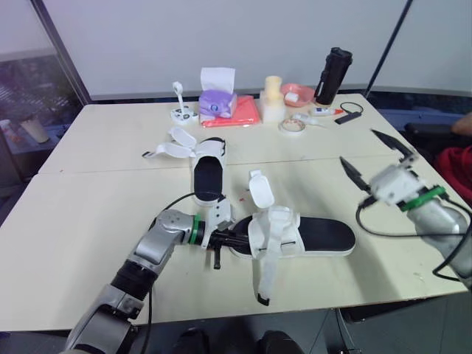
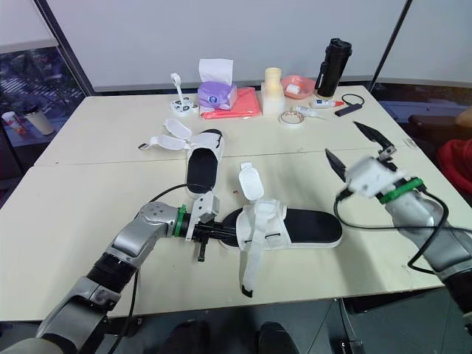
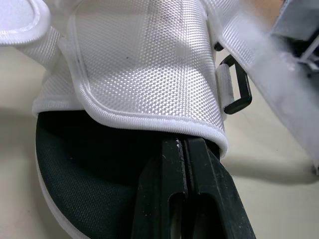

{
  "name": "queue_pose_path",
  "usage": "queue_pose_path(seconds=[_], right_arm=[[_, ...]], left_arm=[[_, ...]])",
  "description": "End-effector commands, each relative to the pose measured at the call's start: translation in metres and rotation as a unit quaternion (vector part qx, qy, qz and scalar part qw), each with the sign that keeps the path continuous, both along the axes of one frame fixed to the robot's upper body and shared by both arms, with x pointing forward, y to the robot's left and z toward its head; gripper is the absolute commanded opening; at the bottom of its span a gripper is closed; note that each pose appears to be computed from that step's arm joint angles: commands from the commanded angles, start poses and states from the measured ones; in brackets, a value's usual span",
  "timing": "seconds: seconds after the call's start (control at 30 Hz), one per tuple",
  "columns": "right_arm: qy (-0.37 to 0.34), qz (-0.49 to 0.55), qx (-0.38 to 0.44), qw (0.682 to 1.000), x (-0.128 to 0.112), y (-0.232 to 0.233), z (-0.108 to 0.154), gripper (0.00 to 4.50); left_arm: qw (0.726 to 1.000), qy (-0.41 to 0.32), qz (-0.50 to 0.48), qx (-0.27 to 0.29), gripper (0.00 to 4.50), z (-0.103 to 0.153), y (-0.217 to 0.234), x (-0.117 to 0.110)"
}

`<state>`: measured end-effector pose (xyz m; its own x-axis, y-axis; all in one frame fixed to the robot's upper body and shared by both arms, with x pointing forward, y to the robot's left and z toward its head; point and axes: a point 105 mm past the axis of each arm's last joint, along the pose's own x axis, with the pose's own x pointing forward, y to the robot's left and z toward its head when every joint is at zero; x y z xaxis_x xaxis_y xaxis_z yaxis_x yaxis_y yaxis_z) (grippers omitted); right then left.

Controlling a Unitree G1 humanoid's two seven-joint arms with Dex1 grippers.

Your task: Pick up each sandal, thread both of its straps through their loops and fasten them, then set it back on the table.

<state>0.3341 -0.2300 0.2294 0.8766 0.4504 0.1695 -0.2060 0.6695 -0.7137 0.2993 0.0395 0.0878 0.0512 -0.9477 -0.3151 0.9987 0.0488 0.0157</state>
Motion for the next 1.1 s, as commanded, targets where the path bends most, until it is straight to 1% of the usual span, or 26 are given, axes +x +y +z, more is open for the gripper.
queue_pose_path(seconds=[0.03,0.07,0.13,0.17,0.23,0.27,0.33,0.37,0.47,0.5,0.63,0.73,0.87,0.97,1.07,1.1], right_arm=[[0.192,0.144,0.155,0.958,-0.019,0.041,0.018,3.91],[0.266,0.175,0.175,0.932,-0.03,0.051,0.013,3.91],[0.366,0.221,0.209,0.879,-0.048,0.065,0.011,3.91],[0.419,0.244,0.223,0.845,-0.06,0.07,0.008,3.91],[0.497,0.275,0.242,0.787,-0.08,0.075,0.003,3.91],[0.534,0.276,0.244,0.761,-0.089,0.075,-0.005,3.91],[0.591,0.269,0.237,0.723,-0.106,0.072,-0.026,3.91],[0.61,0.261,0.229,0.712,-0.112,0.07,-0.036,3.91],[0.647,0.233,0.214,0.694,-0.125,0.065,-0.066,3.91],[0.651,0.227,0.212,0.693,-0.127,0.064,-0.074,3.91],[0.66,0.216,0.223,0.684,-0.131,0.066,-0.094,3.91],[0.662,0.223,0.236,0.675,-0.132,0.073,-0.103,3.91],[0.67,0.247,0.254,0.652,-0.137,0.09,-0.11,3.91],[0.672,0.244,0.259,0.65,-0.136,0.1,-0.122,3.91],[0.669,0.256,0.283,0.638,-0.131,0.114,-0.127,3.91],[0.667,0.257,0.287,0.637,-0.129,0.116,-0.127,3.68]], left_arm=[[1.0,0.011,0.003,0.001,0.0,-0.003,0.0,-0.004],[1.0,0.011,0.004,-0.001,0.0,-0.003,-0.001,-0.004],[1.0,0.011,0.005,-0.004,0.0,-0.002,-0.003,-0.005],[1.0,0.01,0.006,-0.006,0.0,-0.001,-0.003,-0.005],[1.0,0.009,0.009,-0.01,0.0,0.0,-0.005,-0.005],[1.0,0.009,0.011,-0.014,0.0,0.0,-0.005,-0.006],[1.0,0.01,0.014,-0.02,0.0,0.002,-0.007,-0.008],[1.0,0.011,0.015,-0.022,0.0,0.003,-0.008,-0.009],[0.999,0.015,0.016,-0.027,0.0,0.003,-0.009,-0.015],[0.999,0.017,0.017,-0.028,0.0,0.002,-0.009,-0.017],[0.999,0.023,0.028,-0.029,0.0,-0.001,-0.008,-0.02],[0.999,0.024,0.032,-0.03,0.0,0.0,-0.009,-0.021],[0.999,0.025,0.035,-0.03,0.0,0.0,-0.009,-0.02],[0.999,0.025,0.037,-0.03,0.0,-0.001,-0.011,-0.019],[0.999,0.018,0.039,-0.028,0.0,-0.001,-0.011,-0.017],[0.999,0.017,0.04,-0.028,0.0,0.0,-0.011,-0.016]])
